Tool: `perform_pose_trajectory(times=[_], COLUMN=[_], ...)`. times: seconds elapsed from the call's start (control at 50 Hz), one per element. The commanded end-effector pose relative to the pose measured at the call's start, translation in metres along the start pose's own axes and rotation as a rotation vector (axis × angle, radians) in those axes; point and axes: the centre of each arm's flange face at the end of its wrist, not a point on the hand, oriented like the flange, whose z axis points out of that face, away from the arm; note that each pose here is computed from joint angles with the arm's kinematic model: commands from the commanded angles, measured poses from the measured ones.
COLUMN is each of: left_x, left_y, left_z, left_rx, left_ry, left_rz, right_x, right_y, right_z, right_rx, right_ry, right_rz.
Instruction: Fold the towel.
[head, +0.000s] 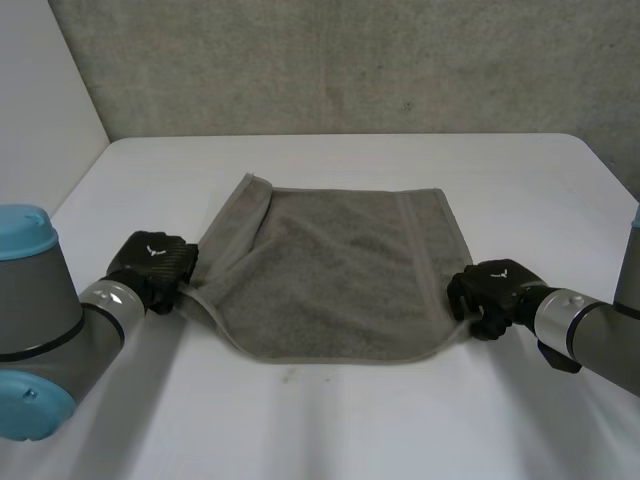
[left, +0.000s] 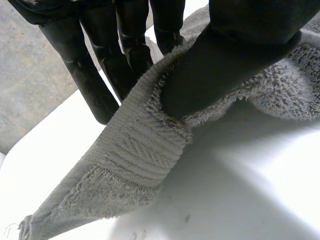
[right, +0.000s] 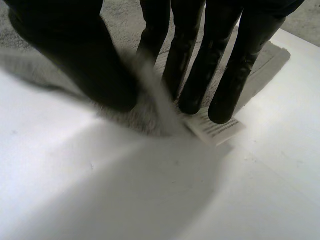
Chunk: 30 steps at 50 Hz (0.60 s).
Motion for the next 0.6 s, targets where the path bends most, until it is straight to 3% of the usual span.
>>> perform_pose_trajectory(times=[0.02,0.28,0.6], left_x=[0.002,0.008,0.013], left_y=[0.004,0.017,0.033], left_z=[0.0,0.0,-0.003], left_rx=[-0.015,-0.048,-0.061], left_ry=[0.008,0.021,0.008], left_rz=[0.001,0.001,0.006], right_x=[0.0,0.044,0.063], right_y=[0.001,-0.004,-0.002], right_z=[0.002,-0.01,-0.01], right_rx=[-0.003,0.02,0.04], right_ry=[-0.005,0.122,0.185], right_rz=[-0.024,0.011,0.013])
